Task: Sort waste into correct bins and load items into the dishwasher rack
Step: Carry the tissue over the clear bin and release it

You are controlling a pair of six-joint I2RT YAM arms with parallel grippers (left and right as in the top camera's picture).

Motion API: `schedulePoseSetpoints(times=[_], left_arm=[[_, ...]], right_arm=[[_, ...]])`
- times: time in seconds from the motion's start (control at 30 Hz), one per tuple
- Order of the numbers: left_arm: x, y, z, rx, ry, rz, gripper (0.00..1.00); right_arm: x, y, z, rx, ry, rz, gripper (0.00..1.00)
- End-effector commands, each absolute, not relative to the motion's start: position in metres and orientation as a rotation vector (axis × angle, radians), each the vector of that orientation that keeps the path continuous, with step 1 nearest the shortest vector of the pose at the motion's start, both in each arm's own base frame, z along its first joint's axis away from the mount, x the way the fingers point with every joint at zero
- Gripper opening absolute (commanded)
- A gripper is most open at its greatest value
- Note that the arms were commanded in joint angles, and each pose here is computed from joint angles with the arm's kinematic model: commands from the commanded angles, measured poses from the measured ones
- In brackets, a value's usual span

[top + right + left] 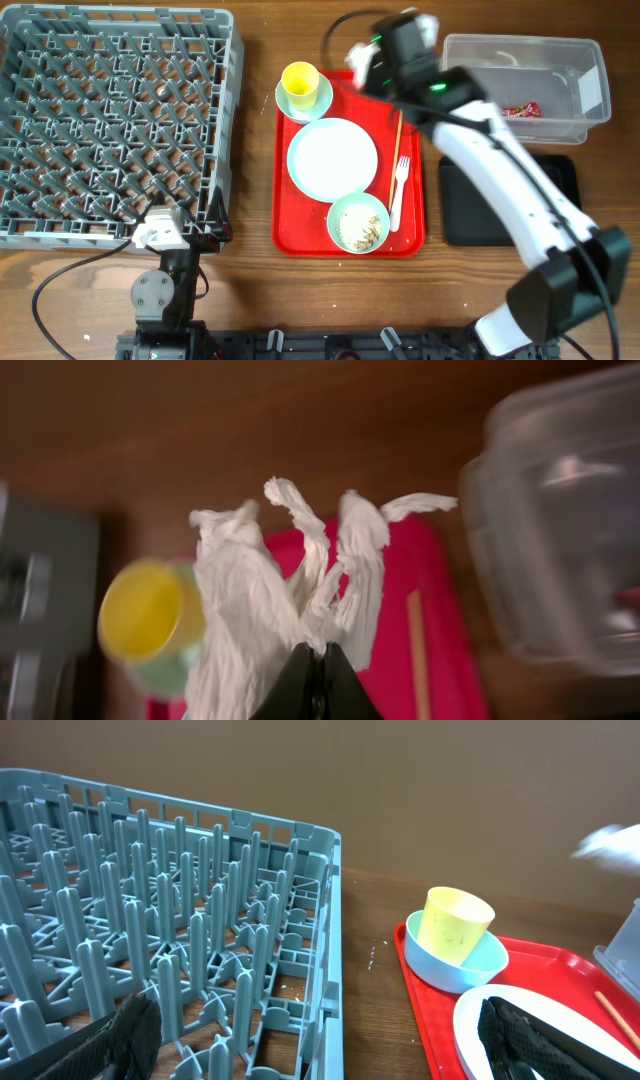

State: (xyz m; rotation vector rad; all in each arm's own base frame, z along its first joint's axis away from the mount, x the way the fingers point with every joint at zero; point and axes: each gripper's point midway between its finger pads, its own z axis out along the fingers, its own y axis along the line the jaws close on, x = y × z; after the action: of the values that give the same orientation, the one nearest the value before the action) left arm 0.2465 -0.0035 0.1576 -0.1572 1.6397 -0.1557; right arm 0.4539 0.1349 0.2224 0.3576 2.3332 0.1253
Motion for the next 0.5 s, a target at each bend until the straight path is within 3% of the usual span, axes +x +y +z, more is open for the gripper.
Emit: schedulePoseSetpoints(times=[0.0,0.23,0.27,0.3,0.33,0.47], left_arm=[[0.246,-0.006,0.157,-0.132,1.641,-0.149,1.00],[0.246,-0.006,0.157,-0.132,1.641,-0.149,1.00],[0.246,-0.006,0.157,-0.132,1.641,-0.149,1.00],[0.246,-0.006,0.157,-0.132,1.641,-0.149,1.00],[0.246,-0.006,0.157,-0.132,1.641,-0.149,1.00],[0.246,-0.006,0.157,-0.132,1.641,-0.149,1.00]], right_arm=[[0.473,0.054,0.224,0.576,2.230,-0.091,0.04],[0.487,-0.035,0.191,0.794,2.209,-0.209,0.06],[0.488,-0.044,0.184,0.814,2.216,-0.223,0.26],[0.488,-0.050,0.177,0.828,2.230,-0.225,0.68],[0.487,-0.052,0.173,0.832,2.247,-0.220,0.98],[0.474,-0.059,0.170,0.850,2.290,-0.246,1.00]])
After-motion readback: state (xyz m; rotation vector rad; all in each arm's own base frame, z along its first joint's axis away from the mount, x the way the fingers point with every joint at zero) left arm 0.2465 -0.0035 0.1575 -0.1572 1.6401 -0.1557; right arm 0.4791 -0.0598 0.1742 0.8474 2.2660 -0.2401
